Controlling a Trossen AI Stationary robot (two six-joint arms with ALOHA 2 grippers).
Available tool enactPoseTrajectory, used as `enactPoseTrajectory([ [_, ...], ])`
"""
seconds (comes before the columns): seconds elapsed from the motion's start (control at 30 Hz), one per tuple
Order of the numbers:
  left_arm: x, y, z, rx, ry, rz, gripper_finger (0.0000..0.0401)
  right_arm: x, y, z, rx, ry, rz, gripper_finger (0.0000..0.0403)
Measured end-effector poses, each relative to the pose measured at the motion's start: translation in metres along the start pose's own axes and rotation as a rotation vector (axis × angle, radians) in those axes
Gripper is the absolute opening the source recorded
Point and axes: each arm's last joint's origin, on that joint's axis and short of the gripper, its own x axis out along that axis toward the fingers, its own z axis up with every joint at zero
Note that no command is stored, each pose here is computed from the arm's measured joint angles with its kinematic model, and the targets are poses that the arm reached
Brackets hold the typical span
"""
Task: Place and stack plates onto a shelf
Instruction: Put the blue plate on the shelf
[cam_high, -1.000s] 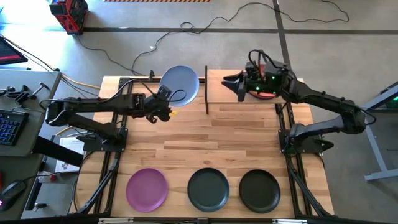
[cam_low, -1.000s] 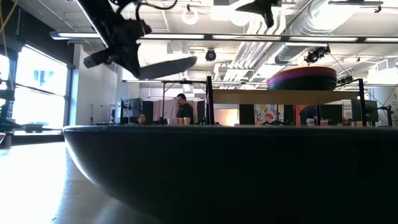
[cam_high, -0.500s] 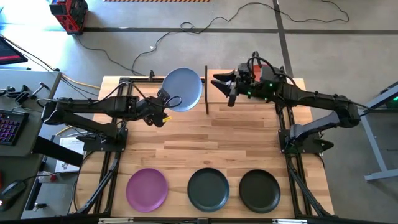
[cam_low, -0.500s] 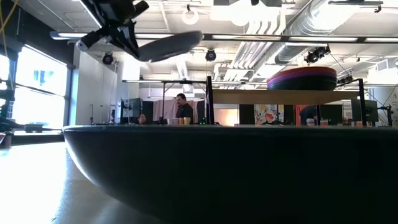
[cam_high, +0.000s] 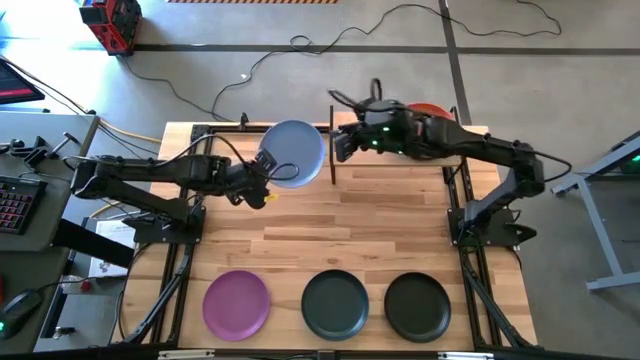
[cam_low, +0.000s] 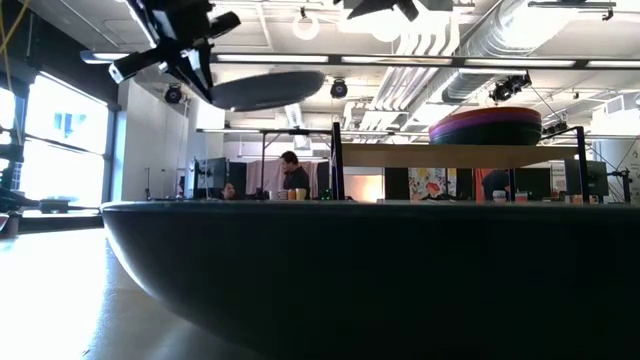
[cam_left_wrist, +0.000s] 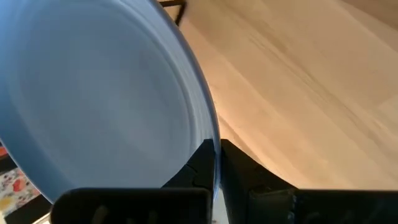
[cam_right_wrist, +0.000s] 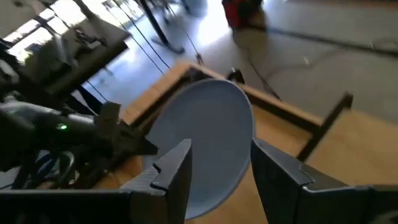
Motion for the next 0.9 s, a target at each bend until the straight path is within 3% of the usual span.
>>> enactPoseTrajectory([
  [0.23,0.01,-0.005,0.017,0.089,0.035,-0.027,0.0001,0.033,0.008,-0.007,0.077,0.146,-0.091,0.0147],
  [0.43,0.013,-0.007,0.028,0.077,0.08,0.003,0.0001,0.056,0.009,-0.018,0.085,0.227,-0.155,0.0147],
  [0.9,0.006,-0.01,0.039,0.095,0.074,0.057,0.0001,0.067,0.001,-0.028,0.09,0.297,-0.232,0.0147],
])
